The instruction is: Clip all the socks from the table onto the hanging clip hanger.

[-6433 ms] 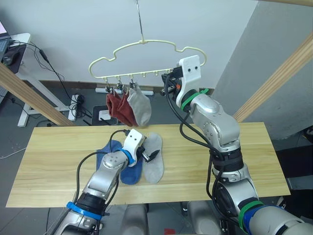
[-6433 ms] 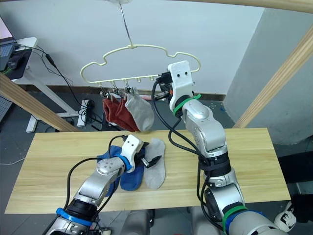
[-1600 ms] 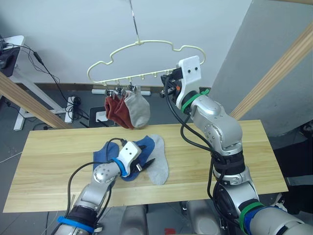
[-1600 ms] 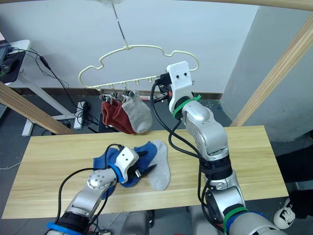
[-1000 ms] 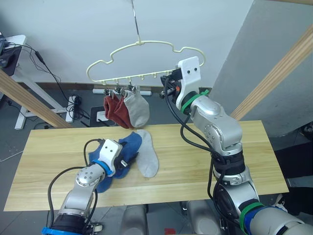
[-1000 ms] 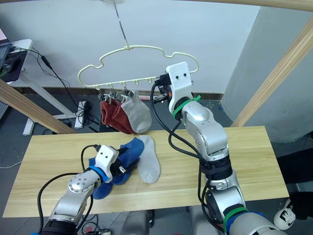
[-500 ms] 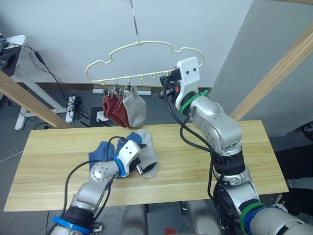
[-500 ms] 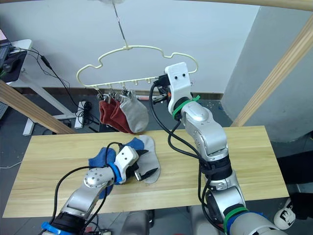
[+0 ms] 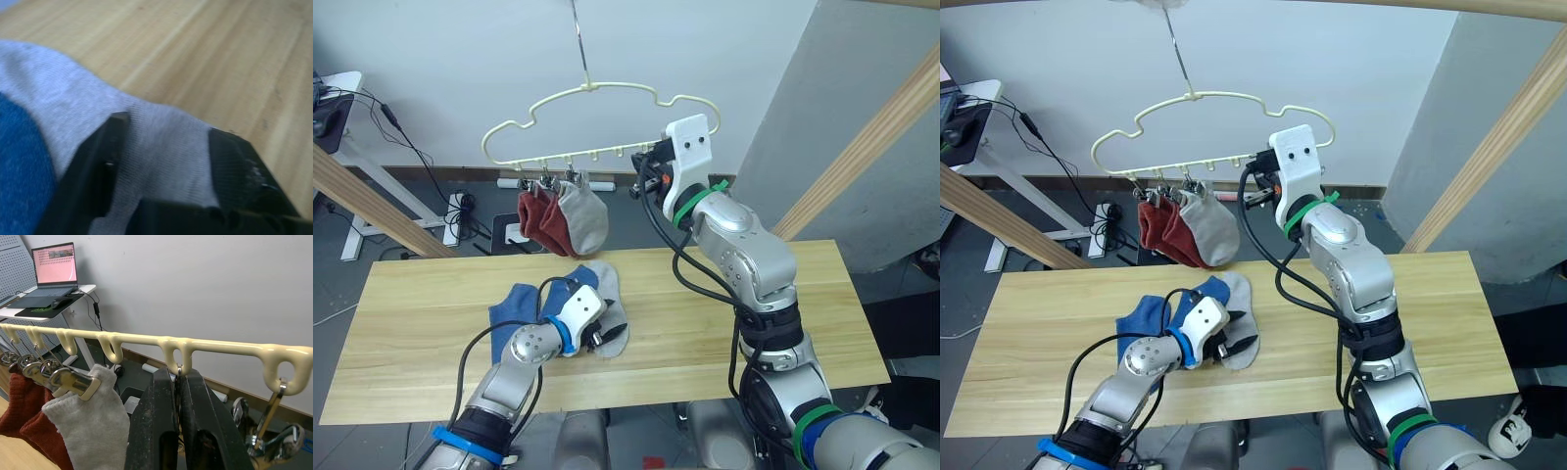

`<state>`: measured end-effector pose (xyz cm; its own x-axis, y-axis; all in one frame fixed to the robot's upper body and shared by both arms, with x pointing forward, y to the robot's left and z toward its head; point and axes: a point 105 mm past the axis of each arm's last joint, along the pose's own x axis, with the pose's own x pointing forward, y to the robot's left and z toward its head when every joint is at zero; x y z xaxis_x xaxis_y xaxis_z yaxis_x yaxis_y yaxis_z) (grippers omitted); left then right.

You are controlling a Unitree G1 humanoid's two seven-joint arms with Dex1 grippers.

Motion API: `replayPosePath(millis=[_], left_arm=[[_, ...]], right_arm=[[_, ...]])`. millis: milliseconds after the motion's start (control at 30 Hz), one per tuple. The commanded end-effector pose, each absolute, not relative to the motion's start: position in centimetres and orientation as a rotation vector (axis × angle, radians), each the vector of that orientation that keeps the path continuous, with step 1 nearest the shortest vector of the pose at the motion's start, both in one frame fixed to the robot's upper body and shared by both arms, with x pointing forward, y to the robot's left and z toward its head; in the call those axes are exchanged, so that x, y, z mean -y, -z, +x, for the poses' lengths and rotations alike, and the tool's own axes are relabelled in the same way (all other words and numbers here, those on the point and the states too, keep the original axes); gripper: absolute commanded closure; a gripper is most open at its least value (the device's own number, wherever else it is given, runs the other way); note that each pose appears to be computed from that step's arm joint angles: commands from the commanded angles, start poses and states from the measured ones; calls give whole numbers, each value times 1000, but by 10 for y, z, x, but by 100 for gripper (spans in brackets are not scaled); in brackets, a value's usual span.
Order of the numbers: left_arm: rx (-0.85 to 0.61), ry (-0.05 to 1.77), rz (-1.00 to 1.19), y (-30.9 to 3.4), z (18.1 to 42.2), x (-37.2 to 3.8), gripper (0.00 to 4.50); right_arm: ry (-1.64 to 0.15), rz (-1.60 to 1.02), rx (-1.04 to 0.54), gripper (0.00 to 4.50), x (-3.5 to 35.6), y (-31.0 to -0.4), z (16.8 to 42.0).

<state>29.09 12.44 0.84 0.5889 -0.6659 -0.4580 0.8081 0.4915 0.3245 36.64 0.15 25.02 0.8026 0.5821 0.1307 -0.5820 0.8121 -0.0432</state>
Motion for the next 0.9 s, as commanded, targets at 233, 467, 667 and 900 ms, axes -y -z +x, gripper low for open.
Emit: replayPosePath(millis=[233,467,667,900], left_arm=[[-178,1062,531,-14,269,-108,448],[170,950,633,-56,277,-113,448],[415,922,689,-89,257,-112,448],[543,877,753,-120,263,-115,448]], right_arm=[[-634,9,193,450,-1,-263,359],[-632,5,193,450,0,-263,359],[-635,4,194,450,0,-263,360],[-638,3,193,450,0,-262,359]])
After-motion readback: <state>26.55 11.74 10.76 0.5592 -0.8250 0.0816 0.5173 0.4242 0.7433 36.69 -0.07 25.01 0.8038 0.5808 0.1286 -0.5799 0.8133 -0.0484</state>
